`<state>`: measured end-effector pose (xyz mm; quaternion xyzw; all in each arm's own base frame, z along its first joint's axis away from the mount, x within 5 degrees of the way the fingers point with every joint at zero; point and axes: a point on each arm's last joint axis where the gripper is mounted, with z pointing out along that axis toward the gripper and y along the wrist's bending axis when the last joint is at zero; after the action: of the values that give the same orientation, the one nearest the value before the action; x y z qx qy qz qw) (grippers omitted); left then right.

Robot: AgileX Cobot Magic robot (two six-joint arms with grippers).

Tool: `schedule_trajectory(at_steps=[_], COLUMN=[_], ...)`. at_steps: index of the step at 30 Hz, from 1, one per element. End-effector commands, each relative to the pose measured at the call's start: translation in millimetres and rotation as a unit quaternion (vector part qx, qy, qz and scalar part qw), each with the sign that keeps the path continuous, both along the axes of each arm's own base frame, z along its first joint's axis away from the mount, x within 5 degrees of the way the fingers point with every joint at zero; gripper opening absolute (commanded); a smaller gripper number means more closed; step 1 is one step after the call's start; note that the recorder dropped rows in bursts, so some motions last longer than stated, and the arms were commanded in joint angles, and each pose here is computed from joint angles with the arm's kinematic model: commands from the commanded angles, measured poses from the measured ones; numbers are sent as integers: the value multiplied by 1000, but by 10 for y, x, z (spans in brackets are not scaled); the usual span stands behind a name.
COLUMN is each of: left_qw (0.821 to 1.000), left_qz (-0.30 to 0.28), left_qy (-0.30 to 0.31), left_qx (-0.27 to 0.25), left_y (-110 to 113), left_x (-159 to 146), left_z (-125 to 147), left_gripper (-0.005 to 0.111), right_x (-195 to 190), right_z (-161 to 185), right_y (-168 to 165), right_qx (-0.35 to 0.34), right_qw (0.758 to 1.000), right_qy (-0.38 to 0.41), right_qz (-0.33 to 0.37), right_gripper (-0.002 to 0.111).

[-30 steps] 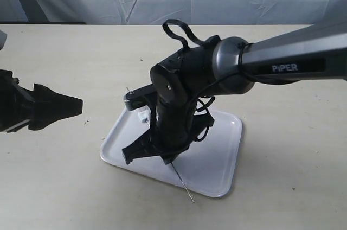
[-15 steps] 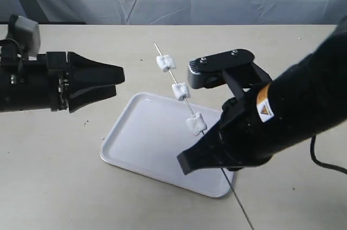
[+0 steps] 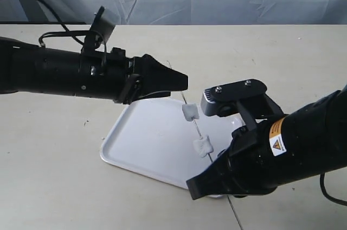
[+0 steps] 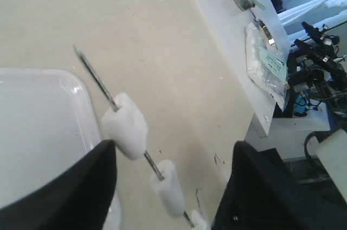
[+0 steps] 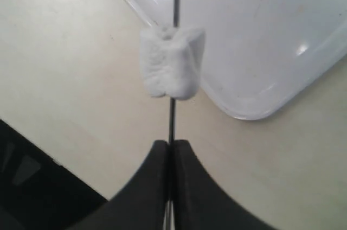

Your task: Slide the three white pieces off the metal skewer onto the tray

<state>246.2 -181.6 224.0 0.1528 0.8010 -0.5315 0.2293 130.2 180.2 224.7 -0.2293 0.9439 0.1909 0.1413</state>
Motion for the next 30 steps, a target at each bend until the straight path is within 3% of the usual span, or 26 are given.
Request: schedule_trajectory(at_steps=[1, 21, 30], left_qw=[1000, 1000, 1000], left_qz=[21, 10, 0], left_qy=[-5, 24, 26], left_qx=[3, -4, -13], left_y=[-46, -91, -100], left_x=[74, 118, 101], left_z=[59, -50, -35], left_gripper=[59, 58, 29], right_x=[-12, -17, -17], right_z=[5, 15, 15], right_y=[0, 12, 12], right_qx=[3, 14, 14], right_qw=[1000, 1000, 1000], right_qy=[-5, 1, 1], right_qz=[4, -3, -3], right_gripper=[-1, -1, -1])
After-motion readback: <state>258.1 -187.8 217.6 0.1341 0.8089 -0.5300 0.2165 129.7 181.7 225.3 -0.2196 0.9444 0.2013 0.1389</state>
